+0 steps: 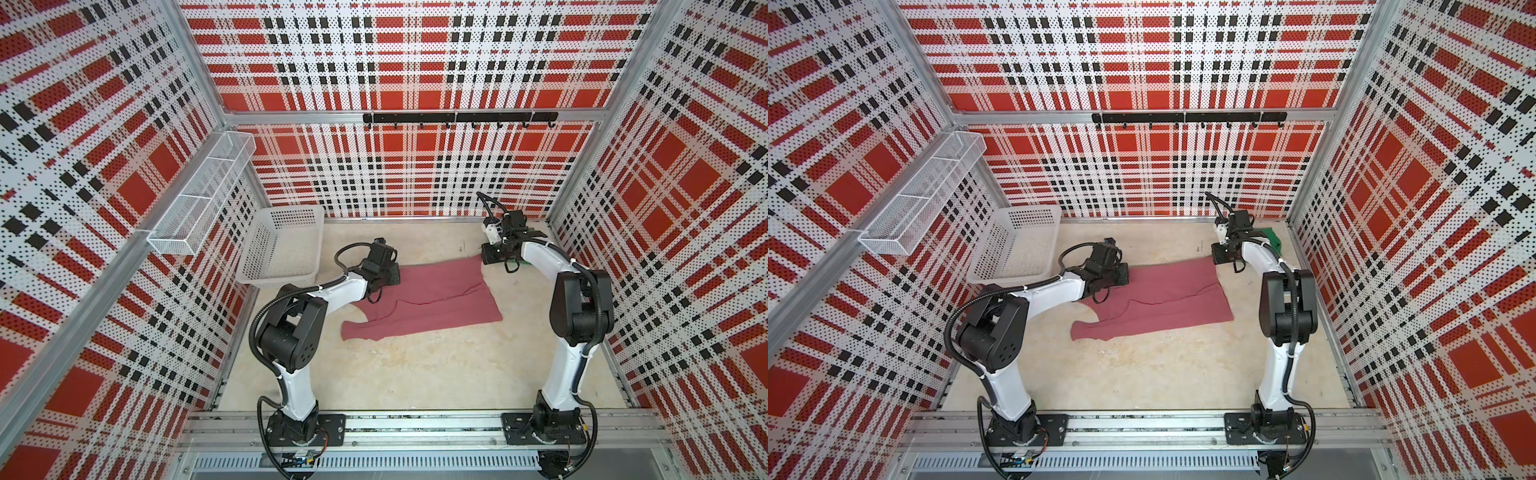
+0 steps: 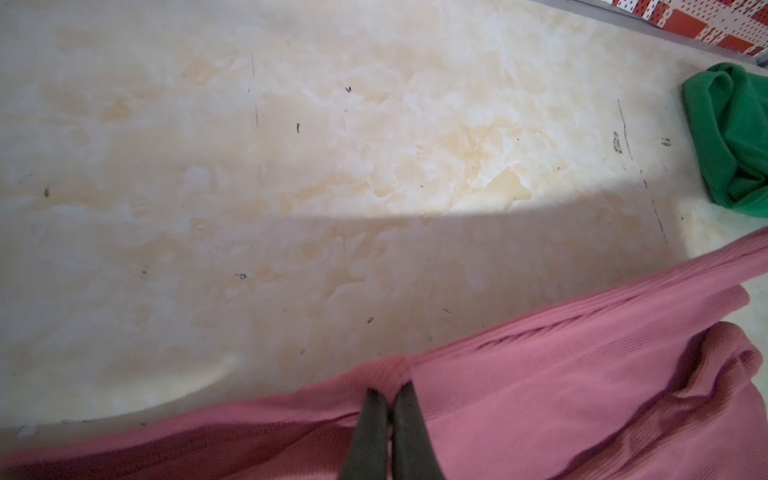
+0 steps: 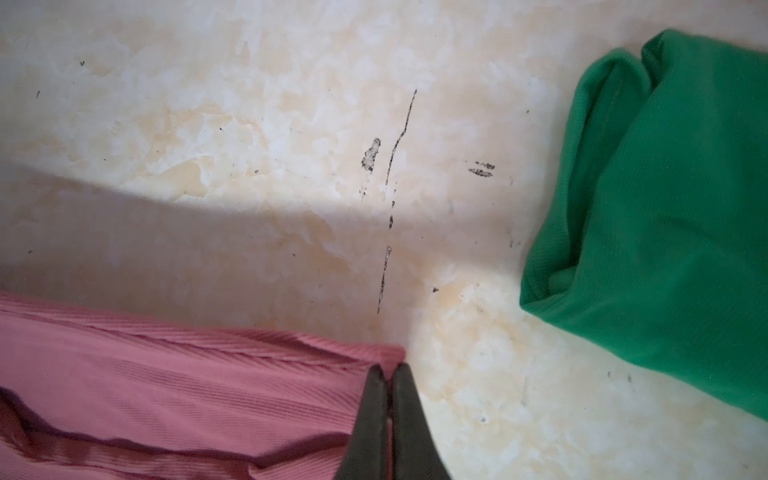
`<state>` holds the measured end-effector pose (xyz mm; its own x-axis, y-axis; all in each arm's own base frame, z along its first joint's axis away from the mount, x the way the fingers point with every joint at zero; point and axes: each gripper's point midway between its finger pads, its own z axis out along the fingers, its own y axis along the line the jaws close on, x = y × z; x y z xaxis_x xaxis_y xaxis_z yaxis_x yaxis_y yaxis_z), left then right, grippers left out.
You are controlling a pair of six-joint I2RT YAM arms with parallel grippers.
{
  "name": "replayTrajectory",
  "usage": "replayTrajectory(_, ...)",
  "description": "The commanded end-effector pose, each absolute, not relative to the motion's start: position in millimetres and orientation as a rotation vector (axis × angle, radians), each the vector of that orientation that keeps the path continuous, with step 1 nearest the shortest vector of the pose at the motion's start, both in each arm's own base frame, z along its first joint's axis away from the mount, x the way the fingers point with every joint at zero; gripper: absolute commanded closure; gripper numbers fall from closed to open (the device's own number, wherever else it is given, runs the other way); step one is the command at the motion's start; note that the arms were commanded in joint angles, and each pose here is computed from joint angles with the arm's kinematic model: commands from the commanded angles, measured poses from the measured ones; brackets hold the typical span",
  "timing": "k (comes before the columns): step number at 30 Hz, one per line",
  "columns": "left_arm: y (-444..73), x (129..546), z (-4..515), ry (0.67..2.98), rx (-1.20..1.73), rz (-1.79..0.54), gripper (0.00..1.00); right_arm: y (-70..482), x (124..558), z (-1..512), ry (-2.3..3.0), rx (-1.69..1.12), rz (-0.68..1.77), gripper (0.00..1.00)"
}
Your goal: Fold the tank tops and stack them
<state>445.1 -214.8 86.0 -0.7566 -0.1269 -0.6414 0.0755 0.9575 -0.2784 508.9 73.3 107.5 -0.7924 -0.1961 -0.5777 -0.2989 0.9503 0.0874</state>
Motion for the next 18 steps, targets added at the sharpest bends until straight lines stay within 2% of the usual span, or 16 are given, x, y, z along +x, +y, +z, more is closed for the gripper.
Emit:
replayTrajectory(1, -211, 452, 92, 2.386, -0.006, -0.340, 1.00, 71, 520, 131, 2.391, -0.461, 0.166, 1.00)
replayTrajectory(18, -195, 479, 107, 2.365, 0.049, -0.341, 0.97, 68, 516, 130, 2.372, -0.510, 0.122, 1.00)
